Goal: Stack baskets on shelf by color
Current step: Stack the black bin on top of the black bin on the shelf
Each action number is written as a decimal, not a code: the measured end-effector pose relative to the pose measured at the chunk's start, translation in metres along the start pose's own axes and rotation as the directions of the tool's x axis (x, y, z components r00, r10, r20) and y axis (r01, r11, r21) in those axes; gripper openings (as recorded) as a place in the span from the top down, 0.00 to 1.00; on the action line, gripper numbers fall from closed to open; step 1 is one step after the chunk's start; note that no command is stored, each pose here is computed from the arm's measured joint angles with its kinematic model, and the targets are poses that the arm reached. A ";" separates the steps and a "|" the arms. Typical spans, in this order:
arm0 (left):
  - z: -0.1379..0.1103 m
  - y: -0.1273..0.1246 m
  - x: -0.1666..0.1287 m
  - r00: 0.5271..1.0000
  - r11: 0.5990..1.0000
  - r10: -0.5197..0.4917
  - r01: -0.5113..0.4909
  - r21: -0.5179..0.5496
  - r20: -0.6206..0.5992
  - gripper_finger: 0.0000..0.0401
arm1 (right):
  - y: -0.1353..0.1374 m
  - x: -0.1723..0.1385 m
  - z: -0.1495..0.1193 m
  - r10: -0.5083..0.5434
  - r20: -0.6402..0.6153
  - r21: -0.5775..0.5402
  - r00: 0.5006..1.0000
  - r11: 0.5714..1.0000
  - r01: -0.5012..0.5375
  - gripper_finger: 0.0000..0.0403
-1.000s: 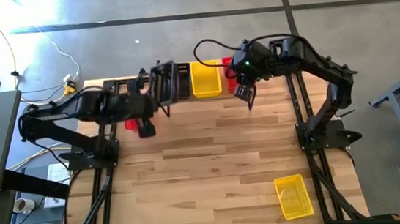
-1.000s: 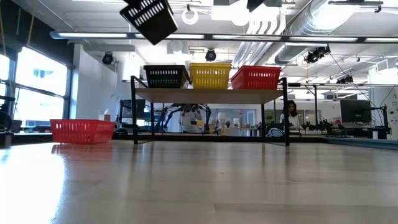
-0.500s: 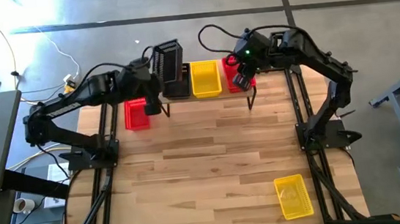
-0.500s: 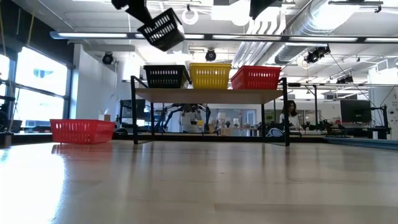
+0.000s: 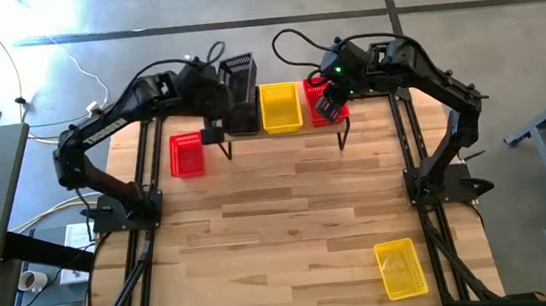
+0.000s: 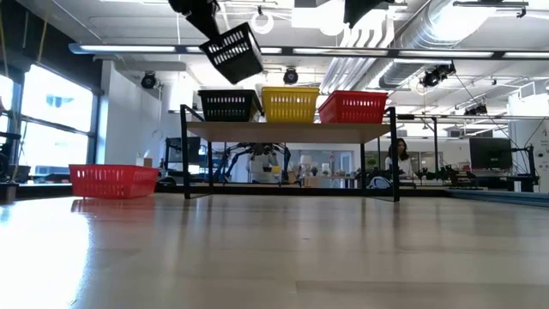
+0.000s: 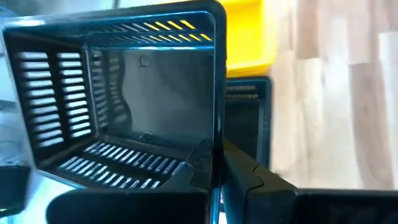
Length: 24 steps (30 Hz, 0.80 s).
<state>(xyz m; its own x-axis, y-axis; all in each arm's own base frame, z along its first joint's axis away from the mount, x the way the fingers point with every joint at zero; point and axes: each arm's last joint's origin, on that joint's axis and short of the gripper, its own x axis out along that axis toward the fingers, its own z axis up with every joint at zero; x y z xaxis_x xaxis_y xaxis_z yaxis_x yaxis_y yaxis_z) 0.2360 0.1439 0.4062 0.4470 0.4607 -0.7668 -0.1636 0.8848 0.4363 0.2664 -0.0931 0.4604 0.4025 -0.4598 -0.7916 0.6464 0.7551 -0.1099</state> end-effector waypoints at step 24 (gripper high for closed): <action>0.006 -0.015 0.044 0.980 0.994 -0.109 0.105 -0.035 -0.167 1.00 | 0.000 0.000 0.000 -0.003 0.001 0.002 1.000 1.000 0.003 0.76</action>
<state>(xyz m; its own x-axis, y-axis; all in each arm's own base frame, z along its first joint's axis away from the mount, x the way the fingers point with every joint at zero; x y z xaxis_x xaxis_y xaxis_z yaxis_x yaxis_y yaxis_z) 0.2634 0.1509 0.3691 0.3092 0.3665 -0.8775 -0.1463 0.9301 0.3368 0.2664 -0.0932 0.4603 0.4007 -0.4626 -0.7909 0.6488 0.7528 -0.1115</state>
